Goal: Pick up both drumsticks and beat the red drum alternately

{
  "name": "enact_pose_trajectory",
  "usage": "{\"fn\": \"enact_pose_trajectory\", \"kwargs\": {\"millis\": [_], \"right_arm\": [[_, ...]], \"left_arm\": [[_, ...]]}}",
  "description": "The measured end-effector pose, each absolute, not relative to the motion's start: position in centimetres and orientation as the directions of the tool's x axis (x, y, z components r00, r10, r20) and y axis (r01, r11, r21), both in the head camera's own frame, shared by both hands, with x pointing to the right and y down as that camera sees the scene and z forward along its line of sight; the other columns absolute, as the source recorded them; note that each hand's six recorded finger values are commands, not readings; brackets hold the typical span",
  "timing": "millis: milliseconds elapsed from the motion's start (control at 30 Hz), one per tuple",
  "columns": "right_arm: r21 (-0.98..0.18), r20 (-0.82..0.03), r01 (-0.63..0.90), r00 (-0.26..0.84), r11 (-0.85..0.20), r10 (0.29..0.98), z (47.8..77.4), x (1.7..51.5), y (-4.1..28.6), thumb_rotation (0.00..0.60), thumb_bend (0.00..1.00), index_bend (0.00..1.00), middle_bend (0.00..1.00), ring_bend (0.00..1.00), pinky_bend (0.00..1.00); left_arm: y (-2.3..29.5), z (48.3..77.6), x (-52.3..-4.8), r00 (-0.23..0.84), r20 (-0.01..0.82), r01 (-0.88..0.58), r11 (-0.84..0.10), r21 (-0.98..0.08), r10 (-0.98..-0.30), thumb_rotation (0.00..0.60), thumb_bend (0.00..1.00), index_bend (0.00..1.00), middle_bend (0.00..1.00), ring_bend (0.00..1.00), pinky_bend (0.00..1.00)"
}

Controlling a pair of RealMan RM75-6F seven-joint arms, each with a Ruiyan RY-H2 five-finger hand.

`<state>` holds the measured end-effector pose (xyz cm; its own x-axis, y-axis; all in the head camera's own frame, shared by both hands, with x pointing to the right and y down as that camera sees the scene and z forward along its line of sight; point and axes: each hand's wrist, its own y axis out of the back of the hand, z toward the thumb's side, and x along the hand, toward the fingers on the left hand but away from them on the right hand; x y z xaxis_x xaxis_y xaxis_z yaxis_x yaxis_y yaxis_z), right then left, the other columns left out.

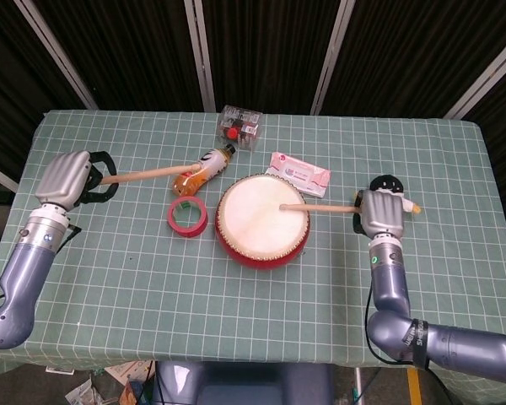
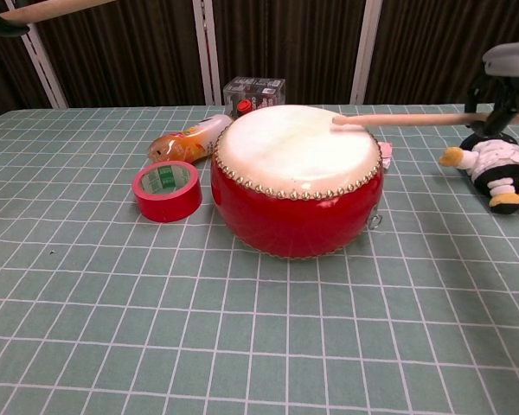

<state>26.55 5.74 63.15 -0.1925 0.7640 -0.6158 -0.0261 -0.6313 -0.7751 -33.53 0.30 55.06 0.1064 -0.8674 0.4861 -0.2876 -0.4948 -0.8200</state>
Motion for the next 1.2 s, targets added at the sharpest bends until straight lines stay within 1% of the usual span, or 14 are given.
{"fn": "enact_pose_trajectory", "kwargs": {"millis": [67,133,167,233,300,467,633,733,933,1200], "right_arm": [[-0.765,-0.58,-0.188,-0.217,-0.617,0.785,64.3,27.2,5.9,0.6,0.67,1.0,1.0,1.0,1.0],[-0.745,-0.535,-0.331,-0.224,-0.58,0.815,65.0,27.7,6.0,0.6,0.67,1.0,1.0,1.0,1.0],[-0.738,-0.517,-0.371,-0.225,-0.563,0.826,65.2,27.9,5.9,0.6,0.67,1.0,1.0,1.0,1.0],[-0.743,-0.489,-0.396,-0.228,-0.539,0.842,65.0,28.0,5.6,0.6,0.67,1.0,1.0,1.0,1.0],[-0.77,-0.467,-0.368,-0.231,-0.521,0.854,64.4,28.0,5.0,0.6,0.67,1.0,1.0,1.0,1.0],[-0.857,-0.419,-0.224,-0.219,-0.463,0.881,61.5,28.0,3.7,0.6,0.67,1.0,1.0,1.0,1.0],[-0.903,-0.412,-0.047,-0.189,-0.427,0.891,58.5,28.5,4.1,0.6,0.67,1.0,1.0,1.0,1.0],[-0.908,-0.417,0.023,-0.173,-0.419,0.893,57.0,29.2,4.8,0.6,0.67,1.0,1.0,1.0,1.0],[-0.911,-0.412,0.07,-0.148,-0.406,0.899,55.0,30.9,5.9,0.6,0.67,1.0,1.0,1.0,1.0],[-0.908,-0.418,0.102,-0.143,-0.407,0.897,54.1,32.8,6.2,0.6,0.67,1.0,1.0,1.0,1.0]], "left_arm": [[0.4,55.4,-33.9,0.104,0.493,-0.279,-0.501,-0.819,-0.864,0.6,0.55,0.77,1.0,1.0,1.0],[0.4,55.6,-34.1,0.103,0.497,-0.273,-0.505,-0.819,-0.862,0.6,0.55,0.77,1.0,1.0,1.0],[0.4,55.8,-34.2,0.102,0.499,-0.271,-0.507,-0.818,-0.86,0.6,0.55,0.77,1.0,1.0,1.0],[0.4,56.0,-34.2,0.104,0.502,-0.273,-0.51,-0.816,-0.859,0.6,0.55,0.77,1.0,1.0,1.0],[0.4,56.1,-34.0,0.111,0.503,-0.275,-0.513,-0.814,-0.857,0.6,0.55,0.77,1.0,1.0,1.0],[0.5,55.9,-32.9,0.132,0.491,-0.27,-0.508,-0.818,-0.861,0.6,0.55,0.77,1.0,1.0,1.0],[0.3,55.2,-30.8,0.167,0.465,-0.265,-0.494,-0.828,-0.869,0.6,0.55,0.77,1.0,1.0,1.0],[0.1,54.9,-29.0,0.191,0.445,-0.273,-0.483,-0.832,-0.875,0.6,0.55,0.77,1.0,1.0,1.0],[-0.1,55.1,-25.5,0.229,0.429,-0.268,-0.481,-0.835,-0.874,0.6,0.55,0.78,1.0,1.0,1.0],[-0.3,56.4,-18.9,0.276,0.439,-0.201,-0.498,-0.844,-0.855,0.6,0.55,0.78,1.0,1.0,1.0]]}}
